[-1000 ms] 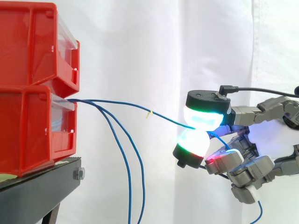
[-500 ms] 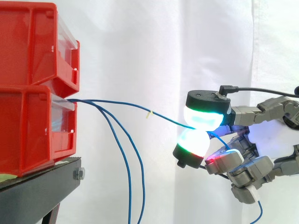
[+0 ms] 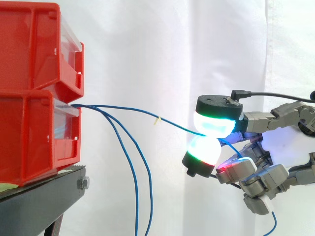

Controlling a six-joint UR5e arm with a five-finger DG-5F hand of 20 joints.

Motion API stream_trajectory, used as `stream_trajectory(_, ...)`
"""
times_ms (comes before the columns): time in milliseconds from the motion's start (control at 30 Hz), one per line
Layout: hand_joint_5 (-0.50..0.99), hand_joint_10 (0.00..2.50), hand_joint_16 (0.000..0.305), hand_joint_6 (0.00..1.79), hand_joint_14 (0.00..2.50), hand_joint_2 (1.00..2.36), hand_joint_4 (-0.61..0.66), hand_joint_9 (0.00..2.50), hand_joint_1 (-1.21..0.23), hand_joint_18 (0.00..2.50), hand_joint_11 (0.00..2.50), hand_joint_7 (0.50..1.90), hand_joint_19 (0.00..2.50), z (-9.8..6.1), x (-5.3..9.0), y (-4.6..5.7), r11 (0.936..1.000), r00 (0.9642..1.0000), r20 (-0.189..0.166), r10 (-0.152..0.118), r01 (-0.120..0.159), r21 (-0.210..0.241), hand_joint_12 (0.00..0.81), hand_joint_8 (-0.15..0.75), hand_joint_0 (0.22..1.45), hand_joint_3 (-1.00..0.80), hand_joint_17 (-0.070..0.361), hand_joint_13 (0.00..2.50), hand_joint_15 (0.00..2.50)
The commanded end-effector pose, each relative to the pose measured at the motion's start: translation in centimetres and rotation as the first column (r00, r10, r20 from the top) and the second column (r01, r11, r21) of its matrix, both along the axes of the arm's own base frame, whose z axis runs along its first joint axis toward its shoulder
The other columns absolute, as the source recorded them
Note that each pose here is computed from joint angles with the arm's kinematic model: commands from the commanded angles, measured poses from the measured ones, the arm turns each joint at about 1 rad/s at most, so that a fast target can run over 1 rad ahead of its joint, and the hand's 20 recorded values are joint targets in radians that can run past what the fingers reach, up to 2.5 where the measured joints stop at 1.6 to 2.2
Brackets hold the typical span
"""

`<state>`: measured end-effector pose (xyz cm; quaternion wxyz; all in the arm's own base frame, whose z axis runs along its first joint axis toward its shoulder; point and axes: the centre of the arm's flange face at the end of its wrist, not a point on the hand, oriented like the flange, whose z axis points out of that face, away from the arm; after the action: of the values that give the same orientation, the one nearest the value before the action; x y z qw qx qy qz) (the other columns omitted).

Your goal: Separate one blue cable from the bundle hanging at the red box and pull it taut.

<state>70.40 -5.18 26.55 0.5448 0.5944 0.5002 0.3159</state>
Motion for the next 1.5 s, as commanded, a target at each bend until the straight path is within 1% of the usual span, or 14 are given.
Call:
stream_trajectory(0,-0.2,0.26,0.039,0.94,1.08,1.02,-0.3,0.99,-0.77,0.77,1.67,1.29,1.25,0.01,0.0,-0.01,1.0,1.0,0.0,-0.001,0.001,0.0,0.306,0.178,0.75,-0.33,0.088,0.86,1.45)
stream_trajectory(1467,-0.2,0.27,0.039,0.94,1.07,1.02,-0.29,0.99,-0.77,0.76,1.66,1.28,1.25,0.01,0.0,0.0,1.0,1.0,0.0,0.0,0.0,0.0,0.303,0.178,0.75,-0.32,0.089,0.86,1.47)
